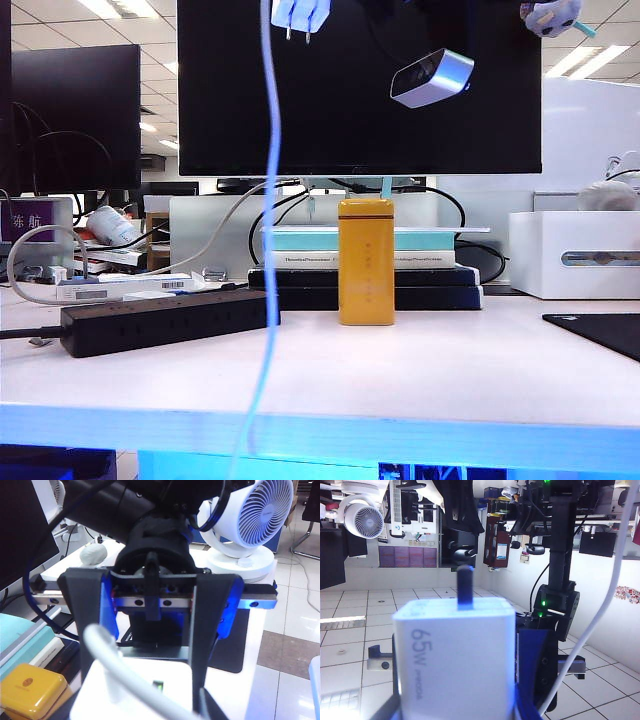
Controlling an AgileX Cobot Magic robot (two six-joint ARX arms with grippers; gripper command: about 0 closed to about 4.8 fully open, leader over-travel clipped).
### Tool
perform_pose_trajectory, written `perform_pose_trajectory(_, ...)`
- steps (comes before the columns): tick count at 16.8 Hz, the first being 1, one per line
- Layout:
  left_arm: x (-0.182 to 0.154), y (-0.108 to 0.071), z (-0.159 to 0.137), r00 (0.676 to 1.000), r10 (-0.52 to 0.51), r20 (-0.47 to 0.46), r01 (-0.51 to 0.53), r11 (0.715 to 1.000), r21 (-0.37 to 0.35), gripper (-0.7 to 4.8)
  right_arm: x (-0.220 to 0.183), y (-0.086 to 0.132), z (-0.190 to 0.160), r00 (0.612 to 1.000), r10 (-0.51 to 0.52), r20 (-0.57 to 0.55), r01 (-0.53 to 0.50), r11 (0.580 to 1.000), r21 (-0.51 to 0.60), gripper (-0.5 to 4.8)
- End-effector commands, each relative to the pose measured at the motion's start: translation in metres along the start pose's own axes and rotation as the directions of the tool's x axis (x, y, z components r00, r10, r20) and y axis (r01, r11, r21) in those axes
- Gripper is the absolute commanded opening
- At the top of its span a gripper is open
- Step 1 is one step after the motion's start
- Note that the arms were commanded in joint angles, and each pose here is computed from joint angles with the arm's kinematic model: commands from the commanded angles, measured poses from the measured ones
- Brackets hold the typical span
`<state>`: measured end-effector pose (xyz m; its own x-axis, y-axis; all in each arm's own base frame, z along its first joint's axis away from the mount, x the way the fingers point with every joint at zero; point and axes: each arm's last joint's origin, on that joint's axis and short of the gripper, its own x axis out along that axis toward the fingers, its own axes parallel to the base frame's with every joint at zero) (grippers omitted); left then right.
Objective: Plug the white charger into the left socket.
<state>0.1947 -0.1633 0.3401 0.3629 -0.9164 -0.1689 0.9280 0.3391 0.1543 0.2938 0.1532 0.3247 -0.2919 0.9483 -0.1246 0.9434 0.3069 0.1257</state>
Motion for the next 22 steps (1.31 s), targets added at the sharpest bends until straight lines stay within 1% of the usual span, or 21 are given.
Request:
perform_pose_trajectory(1,0.0002,0.0026,0.0033,0.999,0.042,0.019,-0.042,0.999,0.017,1.47,0.0009,-0.0013,-0.0053,1.000,-0.012,-0.017,0.012,1.000,0.005,0.35)
perform_pose_trajectory(18,0.0002,0.0026,0.0033,0.999,0.042,0.019,-0.042,0.999,0.016,1.51,0.0008,-0.0013,-0.0050,1.000,-0.011,-0.016,0.011,1.000,-0.002,0.35)
perform_pose_trajectory(19,0.0002,0.0026,0.0032,0.999,0.041,0.018,-0.041,0.999,0.015,1.51,0.0006,0.0000,-0.0021,0.997,0.041,0.071,-0.042,0.999,0.013,0.36)
perform_pose_trajectory(20,0.0002,0.0026,0.0032,0.999,0.041,0.018,-0.041,0.999,0.011,1.51,0.0005,0.0000,-0.0009,0.993,0.058,0.102,-0.060,0.998,0.019,0.37)
perform_pose_trajectory(22,0.0002,0.0026,0.0032,0.999,0.041,0.018,-0.041,0.999,0.009,1.51,0.0005,-0.0004,-0.0009,0.993,0.057,0.104,-0.059,0.998,0.016,0.40)
